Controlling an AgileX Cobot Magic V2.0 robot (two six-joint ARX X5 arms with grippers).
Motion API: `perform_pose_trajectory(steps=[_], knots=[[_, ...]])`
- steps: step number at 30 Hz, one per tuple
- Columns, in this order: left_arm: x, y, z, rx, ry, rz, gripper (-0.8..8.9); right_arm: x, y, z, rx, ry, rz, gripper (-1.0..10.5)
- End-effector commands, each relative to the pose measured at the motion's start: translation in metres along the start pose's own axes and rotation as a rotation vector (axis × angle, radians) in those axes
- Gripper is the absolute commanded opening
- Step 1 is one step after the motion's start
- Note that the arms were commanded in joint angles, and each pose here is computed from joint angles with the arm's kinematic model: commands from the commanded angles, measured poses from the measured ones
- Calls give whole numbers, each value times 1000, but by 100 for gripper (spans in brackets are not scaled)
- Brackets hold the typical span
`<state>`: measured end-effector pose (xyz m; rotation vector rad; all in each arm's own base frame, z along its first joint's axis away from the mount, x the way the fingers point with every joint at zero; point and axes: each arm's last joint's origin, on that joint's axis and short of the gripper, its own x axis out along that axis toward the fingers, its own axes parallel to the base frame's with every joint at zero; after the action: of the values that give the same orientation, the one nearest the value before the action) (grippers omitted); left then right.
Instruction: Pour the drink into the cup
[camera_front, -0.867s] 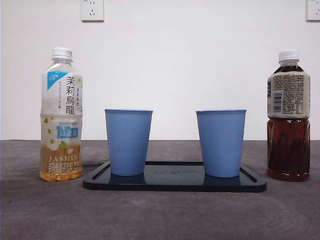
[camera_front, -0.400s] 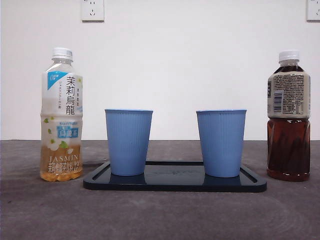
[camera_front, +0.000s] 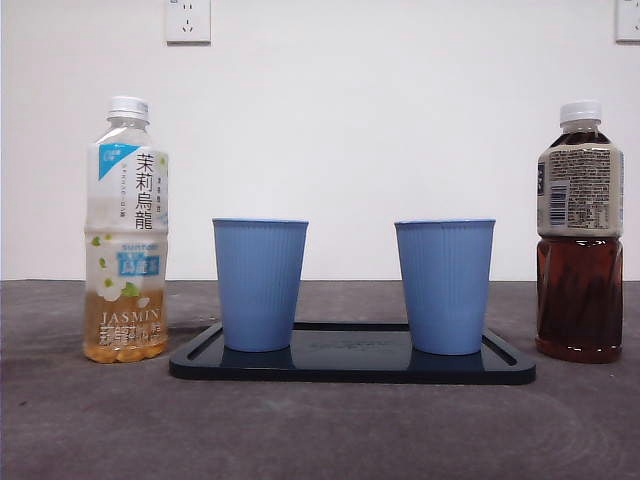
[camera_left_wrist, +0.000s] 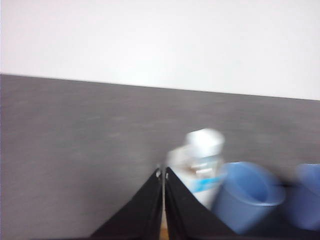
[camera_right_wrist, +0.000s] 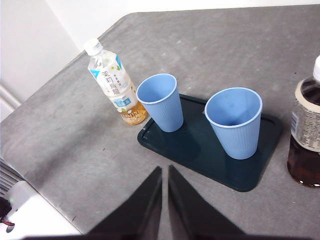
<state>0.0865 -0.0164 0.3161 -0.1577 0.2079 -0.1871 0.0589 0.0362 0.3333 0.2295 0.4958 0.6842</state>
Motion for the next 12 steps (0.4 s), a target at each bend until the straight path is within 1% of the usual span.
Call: perform_pose_trajectory(steps=[1, 4, 7, 12], knots=[[11, 15, -41, 66, 19, 88, 6, -3, 2, 4, -15, -20, 11, 17], [20, 28, -80, 56, 38, 143, 6, -3, 2, 4, -15, -20, 11, 17], [31, 37, -112, 71, 16, 165, 6, -3, 2, 4, -15, -20, 11, 17], [39, 43, -142, 75, -45, 166, 6, -3, 2, 4, -15, -20, 11, 17]])
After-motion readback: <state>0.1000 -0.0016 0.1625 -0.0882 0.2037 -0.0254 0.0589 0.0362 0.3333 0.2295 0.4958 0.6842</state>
